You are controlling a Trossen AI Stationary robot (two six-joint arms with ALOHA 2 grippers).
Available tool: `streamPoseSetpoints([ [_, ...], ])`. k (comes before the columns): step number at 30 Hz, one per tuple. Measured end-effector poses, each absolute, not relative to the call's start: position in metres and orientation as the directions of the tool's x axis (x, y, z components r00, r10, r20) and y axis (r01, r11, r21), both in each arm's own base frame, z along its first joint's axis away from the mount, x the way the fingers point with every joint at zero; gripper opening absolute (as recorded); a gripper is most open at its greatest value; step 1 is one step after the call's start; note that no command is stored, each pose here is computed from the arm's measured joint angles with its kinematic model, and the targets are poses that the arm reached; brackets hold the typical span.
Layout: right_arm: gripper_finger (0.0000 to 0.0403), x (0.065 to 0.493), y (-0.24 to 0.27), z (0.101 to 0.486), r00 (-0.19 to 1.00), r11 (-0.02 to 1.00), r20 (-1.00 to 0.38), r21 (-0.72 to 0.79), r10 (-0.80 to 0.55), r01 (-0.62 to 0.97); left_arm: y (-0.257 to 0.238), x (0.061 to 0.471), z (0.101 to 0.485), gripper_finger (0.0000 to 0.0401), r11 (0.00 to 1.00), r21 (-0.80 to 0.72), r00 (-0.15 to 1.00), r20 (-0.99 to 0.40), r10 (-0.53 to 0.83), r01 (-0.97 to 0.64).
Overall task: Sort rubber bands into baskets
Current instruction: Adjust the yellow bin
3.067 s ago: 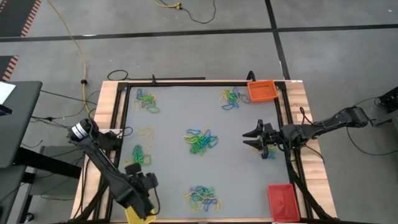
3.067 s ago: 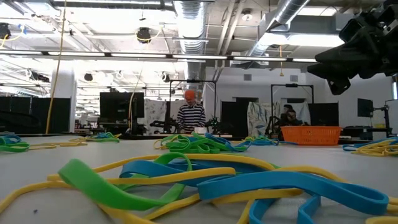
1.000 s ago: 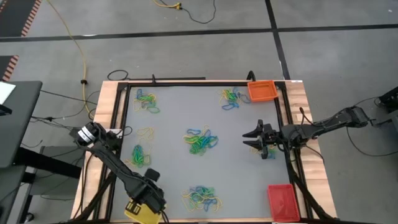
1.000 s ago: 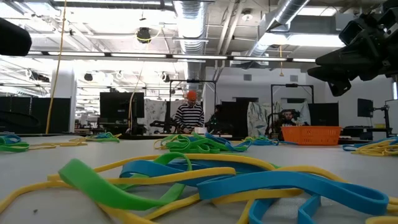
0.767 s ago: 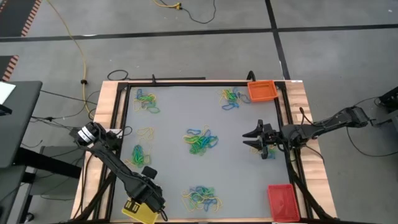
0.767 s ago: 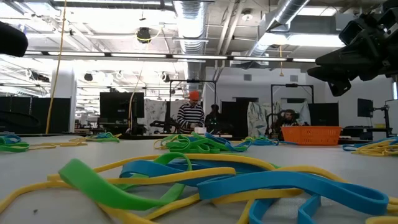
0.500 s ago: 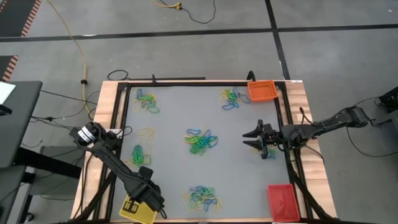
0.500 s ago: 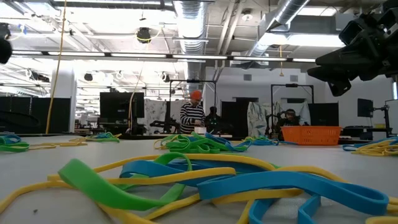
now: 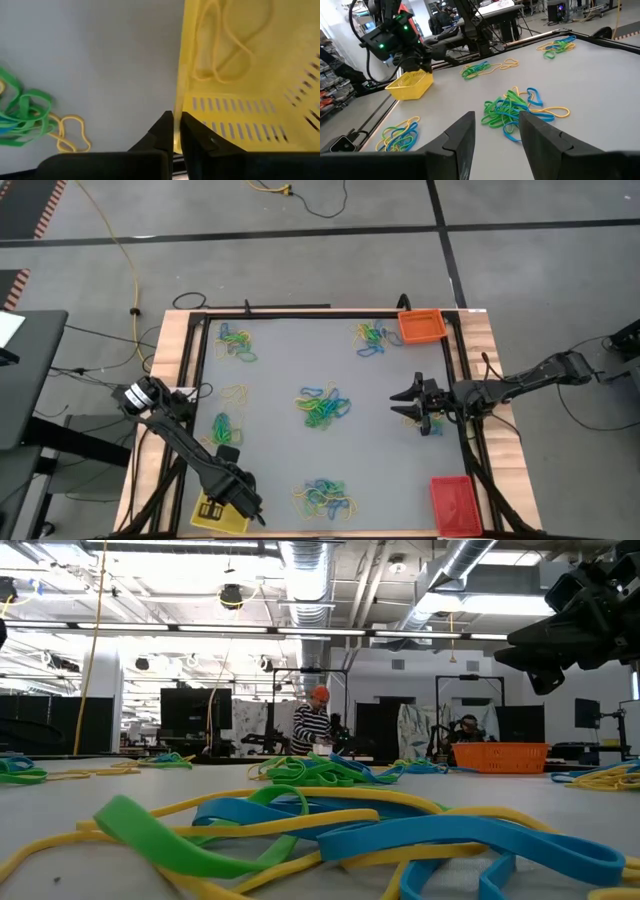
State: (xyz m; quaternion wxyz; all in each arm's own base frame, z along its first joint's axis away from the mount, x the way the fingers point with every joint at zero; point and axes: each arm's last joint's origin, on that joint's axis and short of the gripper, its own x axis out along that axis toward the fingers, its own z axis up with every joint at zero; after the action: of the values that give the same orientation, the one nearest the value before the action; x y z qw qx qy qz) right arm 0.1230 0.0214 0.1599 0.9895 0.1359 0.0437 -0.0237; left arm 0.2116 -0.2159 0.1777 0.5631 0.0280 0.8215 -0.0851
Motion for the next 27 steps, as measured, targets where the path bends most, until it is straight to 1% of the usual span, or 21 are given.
streamPoseSetpoints([
  [9,0.0179,0.123,0.021,0.160,0.995,0.962,-0.093,0.267,-0.035,0.059,-0.217,0.212,0.165,0.0016,0.990,-0.100,-0.303,-0.951,-0.066,0.100],
  [16,0.0179,0.123,0.021,0.160,0.995,0.962,-0.094,0.267,-0.035,0.059,-0.217,0.211,0.167,0.0016,0.994,-0.094,-0.318,-0.945,-0.073,0.049],
  [19,0.0179,0.123,0.021,0.160,0.995,0.962,-0.094,0.267,-0.035,0.059,-0.216,0.210,0.174,0.0018,0.995,-0.093,-0.319,-0.944,-0.079,0.029],
  [23,0.0179,0.123,0.021,0.160,0.995,0.962,-0.094,0.267,-0.035,0.059,-0.216,0.210,0.187,0.0032,0.997,-0.079,-0.274,-0.959,-0.073,0.011],
  [27,0.0179,0.123,0.021,0.160,0.995,0.962,-0.094,0.267,-0.035,0.059,-0.213,0.206,0.194,0.0053,0.998,-0.058,-0.285,-0.957,-0.061,-0.018],
])
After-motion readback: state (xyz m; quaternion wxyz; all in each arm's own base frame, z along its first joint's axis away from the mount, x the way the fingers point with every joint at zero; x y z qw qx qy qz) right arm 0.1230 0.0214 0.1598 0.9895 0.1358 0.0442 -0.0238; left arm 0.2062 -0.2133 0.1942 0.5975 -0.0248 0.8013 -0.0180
